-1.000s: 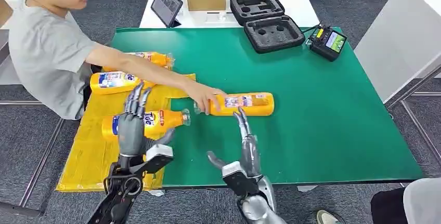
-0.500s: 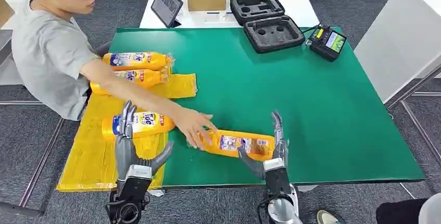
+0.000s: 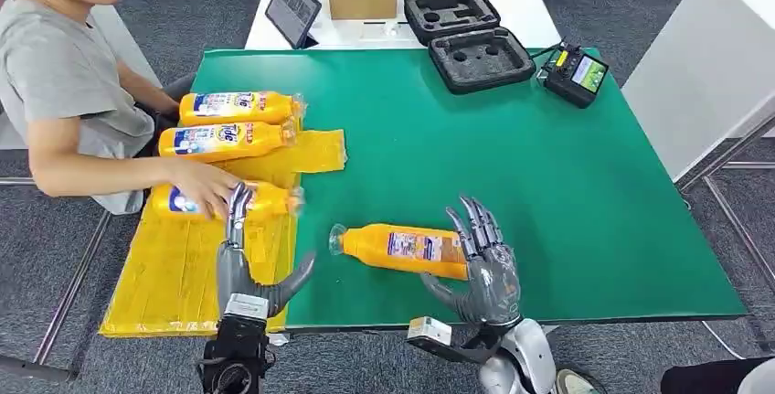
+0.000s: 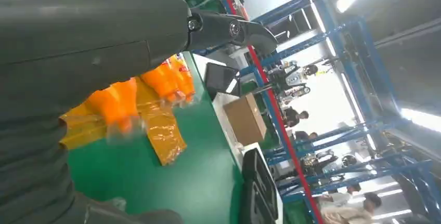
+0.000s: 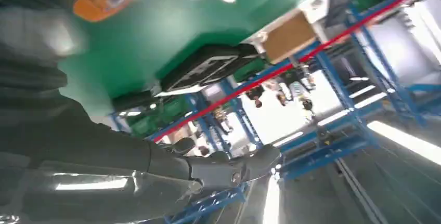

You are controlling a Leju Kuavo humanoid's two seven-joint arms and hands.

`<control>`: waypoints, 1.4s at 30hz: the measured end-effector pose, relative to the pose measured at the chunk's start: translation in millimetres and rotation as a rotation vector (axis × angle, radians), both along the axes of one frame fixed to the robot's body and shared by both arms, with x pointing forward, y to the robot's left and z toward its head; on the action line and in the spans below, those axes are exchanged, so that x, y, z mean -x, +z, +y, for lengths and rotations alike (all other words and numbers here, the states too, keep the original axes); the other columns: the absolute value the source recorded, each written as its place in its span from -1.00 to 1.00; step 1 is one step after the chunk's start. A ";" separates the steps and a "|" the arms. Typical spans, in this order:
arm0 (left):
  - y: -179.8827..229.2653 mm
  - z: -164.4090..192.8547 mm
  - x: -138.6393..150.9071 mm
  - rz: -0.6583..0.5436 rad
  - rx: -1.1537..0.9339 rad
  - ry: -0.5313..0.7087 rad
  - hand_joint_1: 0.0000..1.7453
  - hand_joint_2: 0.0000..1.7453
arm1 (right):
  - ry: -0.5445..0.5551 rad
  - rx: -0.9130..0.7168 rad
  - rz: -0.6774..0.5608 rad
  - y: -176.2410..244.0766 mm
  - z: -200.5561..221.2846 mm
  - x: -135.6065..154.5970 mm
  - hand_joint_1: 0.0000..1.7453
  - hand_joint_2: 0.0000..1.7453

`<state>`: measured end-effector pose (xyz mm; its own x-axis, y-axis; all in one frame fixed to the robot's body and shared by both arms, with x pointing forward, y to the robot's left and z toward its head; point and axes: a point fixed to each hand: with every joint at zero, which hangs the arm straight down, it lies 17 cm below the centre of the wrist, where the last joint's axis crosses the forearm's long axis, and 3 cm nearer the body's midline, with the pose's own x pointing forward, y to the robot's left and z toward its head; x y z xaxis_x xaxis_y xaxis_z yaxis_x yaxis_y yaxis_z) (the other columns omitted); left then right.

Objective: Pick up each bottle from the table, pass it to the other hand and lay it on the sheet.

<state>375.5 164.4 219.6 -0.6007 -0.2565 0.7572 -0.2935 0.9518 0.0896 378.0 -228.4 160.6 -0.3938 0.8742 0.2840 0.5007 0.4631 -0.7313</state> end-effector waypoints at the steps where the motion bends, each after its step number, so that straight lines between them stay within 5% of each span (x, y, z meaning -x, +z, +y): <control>1: 1.5 -1.4 -1.6 -0.001 0.012 -0.008 -1.00 1.00 | -0.022 0.006 0.013 -3.0 -4.9 -1.4 -1.00 1.00; 18: 12.6 -35.9 0.4 -0.018 0.044 -0.132 -1.00 1.00 | -0.180 0.031 0.247 -74.3 -46.3 -22.3 -1.00 1.00; 42: 30.7 -69.2 -9.2 -0.060 0.026 -0.225 -1.00 1.00 | -0.101 0.121 0.365 -113.7 -26.4 -65.3 -1.00 1.00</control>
